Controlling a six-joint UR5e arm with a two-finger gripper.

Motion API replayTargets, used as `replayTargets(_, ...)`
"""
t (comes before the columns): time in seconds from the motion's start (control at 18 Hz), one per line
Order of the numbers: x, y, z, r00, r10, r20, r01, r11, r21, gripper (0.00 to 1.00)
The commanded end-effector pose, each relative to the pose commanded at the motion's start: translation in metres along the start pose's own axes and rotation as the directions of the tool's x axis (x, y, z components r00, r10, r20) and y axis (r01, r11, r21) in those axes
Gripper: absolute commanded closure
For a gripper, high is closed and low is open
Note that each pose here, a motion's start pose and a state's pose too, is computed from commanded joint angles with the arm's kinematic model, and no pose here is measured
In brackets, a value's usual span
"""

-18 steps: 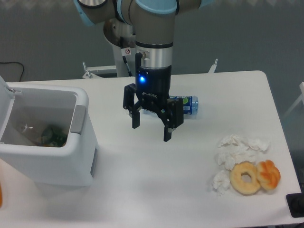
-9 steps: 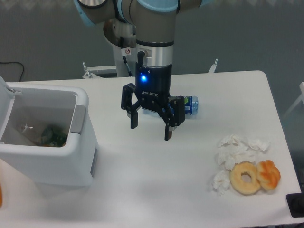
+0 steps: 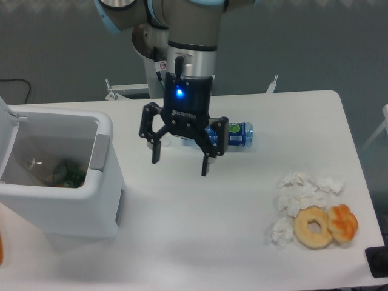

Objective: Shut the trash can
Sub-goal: 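Move the open gripper up and over the trash can toward its raised lid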

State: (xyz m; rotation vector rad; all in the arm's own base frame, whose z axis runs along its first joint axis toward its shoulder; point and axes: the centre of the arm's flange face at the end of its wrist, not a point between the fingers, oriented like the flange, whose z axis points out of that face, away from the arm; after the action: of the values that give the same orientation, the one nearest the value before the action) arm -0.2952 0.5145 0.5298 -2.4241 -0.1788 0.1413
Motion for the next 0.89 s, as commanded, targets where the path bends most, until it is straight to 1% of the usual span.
replayTargets(0.11, 0.011, -0.009, -0.004, 0.997, -0.075, -0.008, 0.075, 0.997, 0.015, 0.00)
replayTargets(0.22, 0.032, -0.024, -0.008, 0.987, -0.159, -0.027, 0.160, 0.987, 0.031, 0.00)
replayTargets(0.33, 0.053, -0.043, -0.020, 0.974, -0.220, -0.047, 0.223, 0.973, 0.061, 0.00)
replayTargets(0.44, 0.071, -0.052, -0.030, 0.956, -0.286, -0.069, 0.290, 0.954, 0.073, 0.00)
replayTargets(0.5, 0.082, -0.056, -0.034, 0.952, -0.297, -0.082, 0.303, 0.950, 0.078, 0.00)
replayTargets(0.61, 0.108, -0.064, -0.045, 0.944, -0.302, -0.131, 0.315, 0.945, 0.090, 0.00)
replayTargets(0.72, 0.117, -0.067, -0.061, 0.927, -0.344, -0.153, 0.361, 0.927, 0.102, 0.00)
replayTargets(0.78, 0.123, -0.068, -0.066, 0.922, -0.348, -0.170, 0.368, 0.924, 0.106, 0.00)
replayTargets(0.89, 0.142, -0.072, -0.073, 0.919, -0.321, -0.230, 0.352, 0.930, 0.109, 0.00)
